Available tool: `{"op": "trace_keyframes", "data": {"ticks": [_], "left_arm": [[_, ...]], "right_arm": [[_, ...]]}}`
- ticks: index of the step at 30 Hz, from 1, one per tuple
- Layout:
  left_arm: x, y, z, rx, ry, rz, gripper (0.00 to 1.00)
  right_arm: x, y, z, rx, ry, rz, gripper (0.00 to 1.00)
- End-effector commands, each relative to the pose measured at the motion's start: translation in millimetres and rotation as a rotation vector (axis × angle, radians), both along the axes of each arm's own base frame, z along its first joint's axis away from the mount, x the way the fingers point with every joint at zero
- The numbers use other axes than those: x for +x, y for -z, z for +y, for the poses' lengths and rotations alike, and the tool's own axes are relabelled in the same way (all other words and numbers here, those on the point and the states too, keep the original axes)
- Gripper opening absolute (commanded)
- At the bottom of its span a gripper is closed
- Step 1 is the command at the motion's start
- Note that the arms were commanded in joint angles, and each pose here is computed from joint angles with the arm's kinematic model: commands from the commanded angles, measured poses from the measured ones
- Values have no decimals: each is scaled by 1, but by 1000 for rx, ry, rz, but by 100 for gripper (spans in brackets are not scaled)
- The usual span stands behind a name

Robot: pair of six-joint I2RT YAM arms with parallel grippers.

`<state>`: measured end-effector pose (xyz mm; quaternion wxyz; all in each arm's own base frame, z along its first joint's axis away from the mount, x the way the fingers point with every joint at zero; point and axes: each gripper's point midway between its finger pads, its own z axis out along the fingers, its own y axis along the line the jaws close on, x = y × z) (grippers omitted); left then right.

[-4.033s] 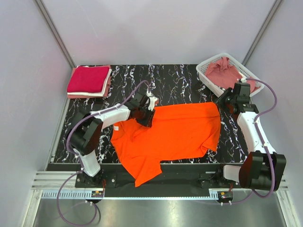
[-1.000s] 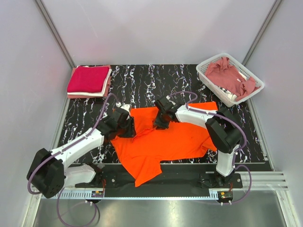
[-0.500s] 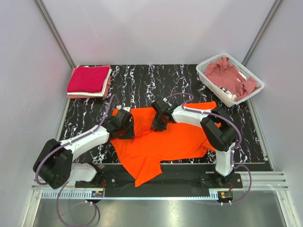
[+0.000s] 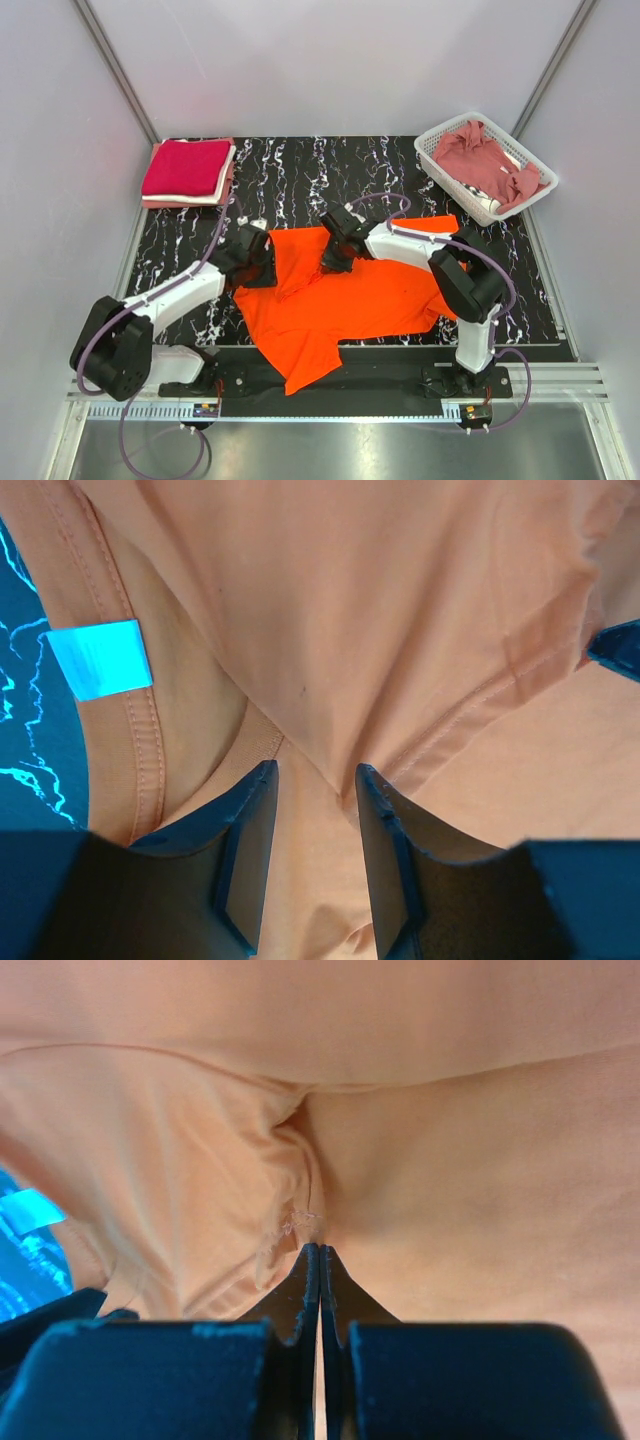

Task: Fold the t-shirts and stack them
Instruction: Fold the tshirt

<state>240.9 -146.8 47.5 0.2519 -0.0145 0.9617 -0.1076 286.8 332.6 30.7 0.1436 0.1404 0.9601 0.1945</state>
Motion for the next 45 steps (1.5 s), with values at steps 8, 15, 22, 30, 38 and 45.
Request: {"op": "trace_keyframes", "data": {"ticks": [8,15,22,30,38,45], "left_arm": [[61,-51,43,-109,-143,-103,42],[90,-54,71,-112,-208,-60,11],[103,-39,84,-97,-241,-27,0],[114,-3,86,-105,-260,69,0],[122,10,106,-91,-334,82,0],[123,11,104,-114,-327,75,0]], "right_arm": [[3,-27,-7,-5,-14,-98,0],[0,-22,-11,-22,-15,-92,0],[3,-31,-11,-30,-26,-109,13],[4,-71,3,-86,-129,-275,30],[-31,-72,96,-22,-450,-420,29],[-60,-62,128,-49,-684,-542,30]]}}
